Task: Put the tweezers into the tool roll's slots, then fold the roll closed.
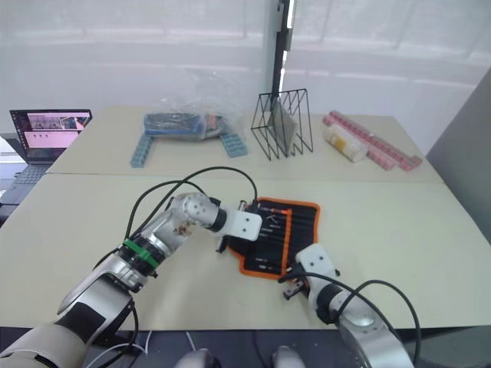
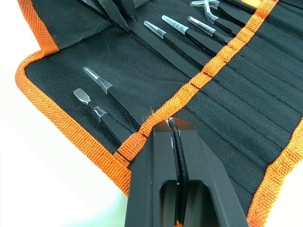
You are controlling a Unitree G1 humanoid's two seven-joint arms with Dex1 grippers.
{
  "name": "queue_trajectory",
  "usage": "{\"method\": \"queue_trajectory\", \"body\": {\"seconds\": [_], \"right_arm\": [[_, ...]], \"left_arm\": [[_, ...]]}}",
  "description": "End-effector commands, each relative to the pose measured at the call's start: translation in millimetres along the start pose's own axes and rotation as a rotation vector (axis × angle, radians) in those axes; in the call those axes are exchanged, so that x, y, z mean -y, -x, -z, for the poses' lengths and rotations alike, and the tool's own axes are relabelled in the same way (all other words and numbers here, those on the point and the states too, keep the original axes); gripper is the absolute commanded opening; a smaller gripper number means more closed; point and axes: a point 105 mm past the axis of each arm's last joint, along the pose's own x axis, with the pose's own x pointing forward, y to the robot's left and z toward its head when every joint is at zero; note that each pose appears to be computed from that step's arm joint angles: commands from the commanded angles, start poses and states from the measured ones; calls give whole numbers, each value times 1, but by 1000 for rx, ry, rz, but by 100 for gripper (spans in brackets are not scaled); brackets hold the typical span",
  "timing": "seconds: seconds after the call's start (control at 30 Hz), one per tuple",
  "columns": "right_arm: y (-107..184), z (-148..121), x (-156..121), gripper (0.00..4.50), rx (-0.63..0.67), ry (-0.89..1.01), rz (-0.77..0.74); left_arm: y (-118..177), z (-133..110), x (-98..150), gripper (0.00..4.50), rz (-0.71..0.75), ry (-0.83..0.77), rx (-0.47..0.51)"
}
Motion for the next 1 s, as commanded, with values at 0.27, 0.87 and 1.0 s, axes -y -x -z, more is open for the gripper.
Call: {"method": "queue_trajectory", "body": {"seconds": [0.27,0.87,1.0], "right_arm": [[-3,25,-19,0,-106,-62,-75],[1,28,-18,0,-119,-62,-70],[1,30,-19,0,-123,-65,-70]], "left_arm": [[-15,-29,3,1,39,-79,57],[-43,-55,11,1,80,-77,134],[-44,-51,13,1,82,-70,129]]}}
